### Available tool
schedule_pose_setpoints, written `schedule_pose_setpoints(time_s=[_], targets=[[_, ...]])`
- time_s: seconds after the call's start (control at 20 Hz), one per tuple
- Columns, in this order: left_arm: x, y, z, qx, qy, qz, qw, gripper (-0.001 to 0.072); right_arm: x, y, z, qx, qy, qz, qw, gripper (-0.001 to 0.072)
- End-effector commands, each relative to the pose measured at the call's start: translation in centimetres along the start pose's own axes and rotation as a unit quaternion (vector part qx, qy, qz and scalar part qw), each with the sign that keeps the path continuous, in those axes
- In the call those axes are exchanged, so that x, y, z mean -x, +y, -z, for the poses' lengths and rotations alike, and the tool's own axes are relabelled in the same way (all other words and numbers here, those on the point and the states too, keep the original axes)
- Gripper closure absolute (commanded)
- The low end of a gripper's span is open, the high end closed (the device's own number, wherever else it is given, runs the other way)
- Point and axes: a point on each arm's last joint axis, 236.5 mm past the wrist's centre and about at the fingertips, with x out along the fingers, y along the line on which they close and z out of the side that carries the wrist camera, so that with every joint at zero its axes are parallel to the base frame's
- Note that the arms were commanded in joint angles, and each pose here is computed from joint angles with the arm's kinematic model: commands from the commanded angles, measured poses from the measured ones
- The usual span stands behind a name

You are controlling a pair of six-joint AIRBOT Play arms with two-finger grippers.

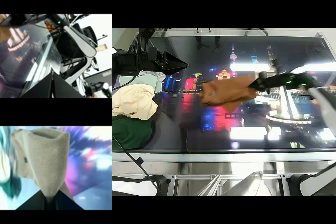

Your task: Fold the shirts.

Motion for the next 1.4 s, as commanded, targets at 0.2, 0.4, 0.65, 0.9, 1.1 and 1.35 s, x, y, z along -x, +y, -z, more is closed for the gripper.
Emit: schedule_pose_setpoints(time_s=[0.2, 0.4, 0.65, 0.9, 1.1, 1.35], targets=[[0.0, 0.0, 0.3, 0.000, 0.006, 0.000, 1.000, 0.0689, 32.0, -15.9, 0.4, -0.158, -0.213, 0.329, 0.906, 0.0689], [0.0, 0.1, 0.3, 0.001, 0.006, -0.001, 1.000, 0.0689, 39.1, -23.9, 10.3, -0.276, -0.227, 0.379, 0.854, 0.0689], [0.0, -0.3, 0.9, 0.001, 0.019, 0.007, 1.000, 0.0690, 40.5, -31.5, 24.1, -0.409, -0.186, 0.391, 0.803, 0.0688], [0.0, -0.3, 0.9, 0.001, 0.019, 0.008, 1.000, 0.0689, 40.9, -31.5, 28.6, -0.472, -0.202, 0.359, 0.779, 0.0262], [0.0, -0.6, 0.9, 0.001, 0.020, 0.015, 1.000, 0.0688, 41.8, -28.4, 29.1, -0.508, -0.174, 0.339, 0.773, 0.0123], [0.9, -1.8, -0.9, -0.016, -0.015, 0.025, 0.999, 0.0700, 44.1, -20.9, 19.5, -0.408, -0.287, 0.272, 0.823, 0.0683]])
